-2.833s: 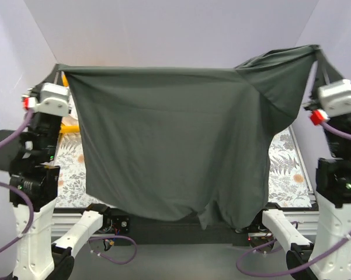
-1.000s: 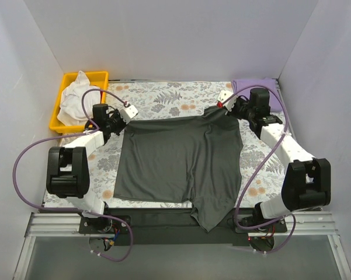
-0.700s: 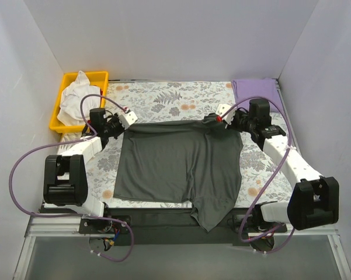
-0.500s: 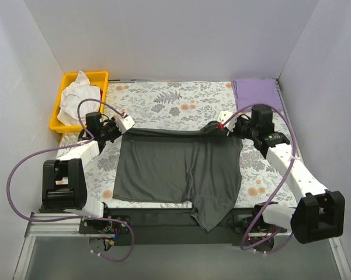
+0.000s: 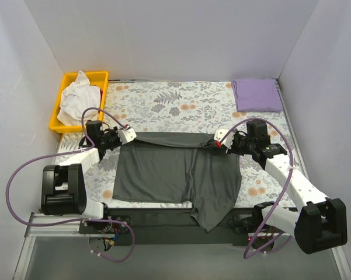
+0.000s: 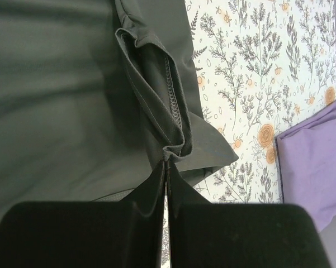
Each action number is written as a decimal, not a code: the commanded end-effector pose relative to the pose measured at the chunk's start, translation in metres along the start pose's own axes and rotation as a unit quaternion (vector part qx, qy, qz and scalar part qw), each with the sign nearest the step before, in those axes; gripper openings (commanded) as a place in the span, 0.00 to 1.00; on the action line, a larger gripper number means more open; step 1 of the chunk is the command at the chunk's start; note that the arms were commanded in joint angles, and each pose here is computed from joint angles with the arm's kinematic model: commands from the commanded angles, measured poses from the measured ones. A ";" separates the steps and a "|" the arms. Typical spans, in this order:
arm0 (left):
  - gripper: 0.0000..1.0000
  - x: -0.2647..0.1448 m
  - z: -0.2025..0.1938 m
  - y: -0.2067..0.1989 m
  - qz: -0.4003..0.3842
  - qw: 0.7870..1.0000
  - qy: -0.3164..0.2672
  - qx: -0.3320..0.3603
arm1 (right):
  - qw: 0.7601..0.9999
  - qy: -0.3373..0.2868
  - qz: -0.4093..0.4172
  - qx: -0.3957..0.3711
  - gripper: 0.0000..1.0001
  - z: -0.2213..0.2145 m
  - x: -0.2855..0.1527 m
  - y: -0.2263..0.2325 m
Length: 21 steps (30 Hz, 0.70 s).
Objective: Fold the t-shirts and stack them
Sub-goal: Fold the tshirt
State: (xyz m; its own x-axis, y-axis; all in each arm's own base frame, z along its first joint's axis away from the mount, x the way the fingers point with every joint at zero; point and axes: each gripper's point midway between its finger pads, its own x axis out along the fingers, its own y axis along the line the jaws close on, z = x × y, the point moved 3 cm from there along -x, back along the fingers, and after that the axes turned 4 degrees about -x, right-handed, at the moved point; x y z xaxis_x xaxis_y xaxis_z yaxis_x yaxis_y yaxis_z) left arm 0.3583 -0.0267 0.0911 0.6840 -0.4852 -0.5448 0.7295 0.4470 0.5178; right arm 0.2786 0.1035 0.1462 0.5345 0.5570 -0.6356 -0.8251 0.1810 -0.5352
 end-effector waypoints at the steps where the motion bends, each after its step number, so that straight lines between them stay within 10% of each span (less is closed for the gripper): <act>1: 0.00 -0.009 0.011 0.003 0.007 0.999 -0.022 0.040 | 1.000 0.004 0.007 -0.016 0.01 -0.001 -0.005 0.008; 13: 0.02 -0.014 -0.006 -0.019 -0.017 0.997 0.009 0.069 | 0.999 0.027 0.018 -0.016 0.02 -0.014 -0.003 0.021; 16: 0.15 -0.016 -0.012 -0.029 -0.043 0.997 0.023 0.053 | 0.998 0.048 0.033 -0.017 0.53 -0.019 -0.008 0.025; 21: 0.40 -0.034 0.011 -0.011 -0.060 0.998 -0.004 -0.012 | 0.998 0.062 0.010 0.012 0.71 -0.018 -0.026 0.005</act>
State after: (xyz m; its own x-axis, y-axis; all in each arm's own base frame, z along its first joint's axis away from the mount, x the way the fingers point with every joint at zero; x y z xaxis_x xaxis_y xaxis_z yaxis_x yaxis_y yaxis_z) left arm 0.3235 -0.0225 0.0761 0.5882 -0.4966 -0.6383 0.8087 0.3661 0.4605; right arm 0.2571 0.0822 0.1246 0.5005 0.4705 -0.7267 -0.8572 0.1517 -0.4922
